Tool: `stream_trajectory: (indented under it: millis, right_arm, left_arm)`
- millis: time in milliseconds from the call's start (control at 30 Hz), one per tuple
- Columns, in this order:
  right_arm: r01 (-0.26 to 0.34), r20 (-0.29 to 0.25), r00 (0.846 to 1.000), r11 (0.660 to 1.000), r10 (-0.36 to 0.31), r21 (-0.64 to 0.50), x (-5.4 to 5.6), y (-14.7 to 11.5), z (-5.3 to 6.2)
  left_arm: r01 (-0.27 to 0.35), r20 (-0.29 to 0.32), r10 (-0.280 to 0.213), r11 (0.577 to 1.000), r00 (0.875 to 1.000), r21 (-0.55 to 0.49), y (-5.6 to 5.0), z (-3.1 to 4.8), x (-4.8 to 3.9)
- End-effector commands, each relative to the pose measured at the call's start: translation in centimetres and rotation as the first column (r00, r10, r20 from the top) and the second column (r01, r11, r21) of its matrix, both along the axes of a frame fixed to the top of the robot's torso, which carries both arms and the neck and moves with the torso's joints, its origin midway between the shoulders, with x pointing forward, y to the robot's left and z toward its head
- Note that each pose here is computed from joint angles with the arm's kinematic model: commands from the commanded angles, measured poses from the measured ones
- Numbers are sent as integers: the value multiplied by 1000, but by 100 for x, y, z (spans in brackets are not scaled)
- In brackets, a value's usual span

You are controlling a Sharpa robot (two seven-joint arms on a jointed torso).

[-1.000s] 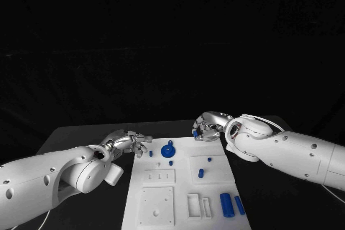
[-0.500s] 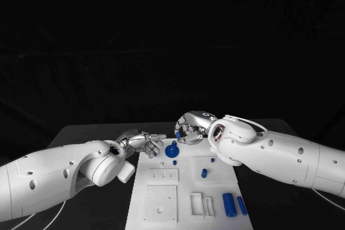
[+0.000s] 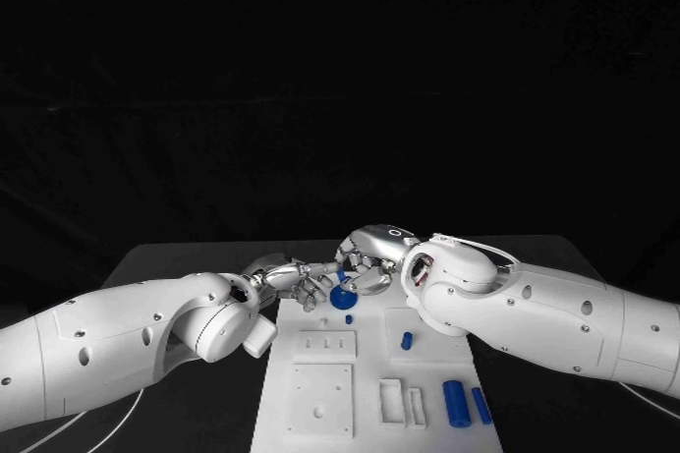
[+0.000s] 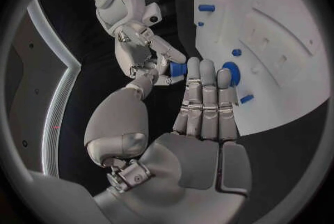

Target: Assemble the parts on the task board

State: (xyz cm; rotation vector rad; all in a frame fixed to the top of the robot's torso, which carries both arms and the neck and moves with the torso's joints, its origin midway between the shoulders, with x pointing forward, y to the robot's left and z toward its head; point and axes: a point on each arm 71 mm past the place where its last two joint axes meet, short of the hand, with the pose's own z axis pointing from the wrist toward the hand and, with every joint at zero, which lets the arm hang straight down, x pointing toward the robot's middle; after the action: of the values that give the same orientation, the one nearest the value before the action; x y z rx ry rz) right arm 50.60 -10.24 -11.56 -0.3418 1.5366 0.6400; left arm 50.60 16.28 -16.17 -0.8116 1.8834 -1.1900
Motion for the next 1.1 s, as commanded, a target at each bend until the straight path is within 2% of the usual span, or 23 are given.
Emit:
stream_trajectory:
  millis: [33, 400, 1100]
  right_arm:
    - [-5, 4, 1000, 1000, 6, -26, -3, 25, -27]
    - [-15, -12, 1000, 999, 15, -33, -7, 81, -103]
    - [-35, -16, 999, 999, 34, -26, -44, 157, -119]
  left_arm:
    - [13, 2, -13, 1000, 1000, -3, -35, 16, -6]
    - [26, -4, -26, 1000, 1000, -1, -76, 12, -13]
    - [17, -27, -17, 1000, 1000, 6, -71, -10, 23]
